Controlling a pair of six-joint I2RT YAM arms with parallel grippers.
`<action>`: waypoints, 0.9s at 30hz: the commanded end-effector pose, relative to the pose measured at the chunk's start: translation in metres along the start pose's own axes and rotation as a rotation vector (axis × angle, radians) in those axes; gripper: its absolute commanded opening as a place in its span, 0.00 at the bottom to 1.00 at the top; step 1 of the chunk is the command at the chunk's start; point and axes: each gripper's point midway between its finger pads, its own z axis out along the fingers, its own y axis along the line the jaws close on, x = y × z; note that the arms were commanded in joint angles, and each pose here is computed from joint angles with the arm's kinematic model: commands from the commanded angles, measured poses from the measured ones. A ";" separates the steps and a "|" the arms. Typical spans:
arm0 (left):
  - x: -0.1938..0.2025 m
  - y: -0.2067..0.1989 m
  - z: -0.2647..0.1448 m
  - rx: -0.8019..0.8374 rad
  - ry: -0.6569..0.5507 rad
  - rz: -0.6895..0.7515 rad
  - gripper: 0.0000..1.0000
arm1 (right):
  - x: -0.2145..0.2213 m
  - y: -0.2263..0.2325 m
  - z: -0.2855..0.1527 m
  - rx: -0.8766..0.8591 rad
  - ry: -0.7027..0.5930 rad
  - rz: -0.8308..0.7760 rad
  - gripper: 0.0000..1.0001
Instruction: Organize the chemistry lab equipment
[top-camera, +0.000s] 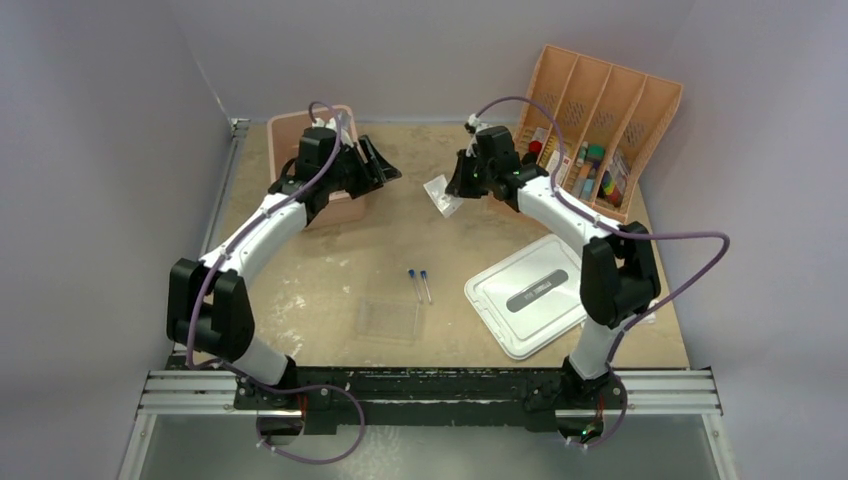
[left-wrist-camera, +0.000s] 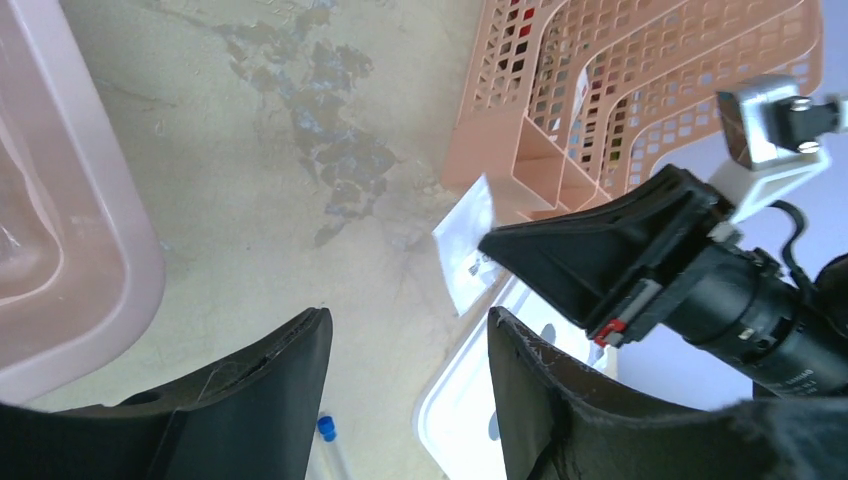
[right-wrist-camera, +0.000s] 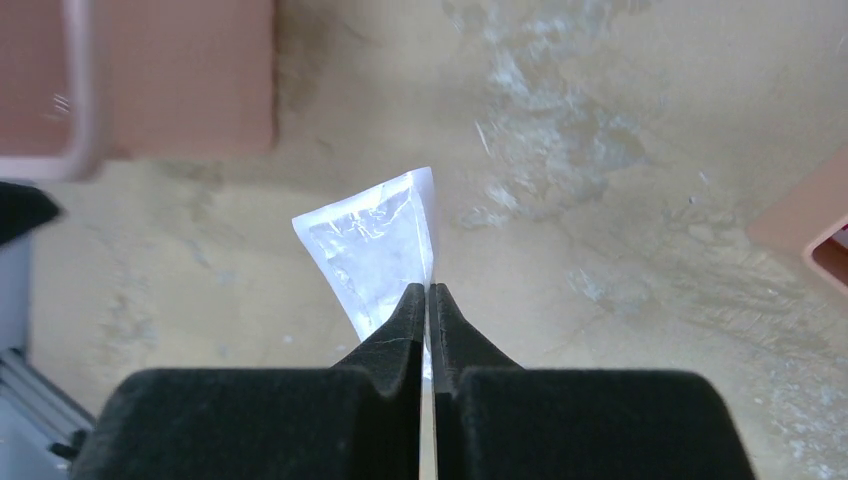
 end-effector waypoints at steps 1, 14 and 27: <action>-0.039 -0.047 -0.022 0.152 -0.232 -0.079 0.57 | -0.063 0.046 -0.036 -0.179 -0.166 0.082 0.00; -0.022 -0.096 -0.009 0.389 -0.287 -0.189 0.56 | -0.097 0.104 -0.073 -0.436 -0.186 0.197 0.00; -0.008 -0.101 0.005 0.398 -0.242 -0.160 0.05 | -0.098 0.110 -0.079 -0.471 -0.170 0.225 0.00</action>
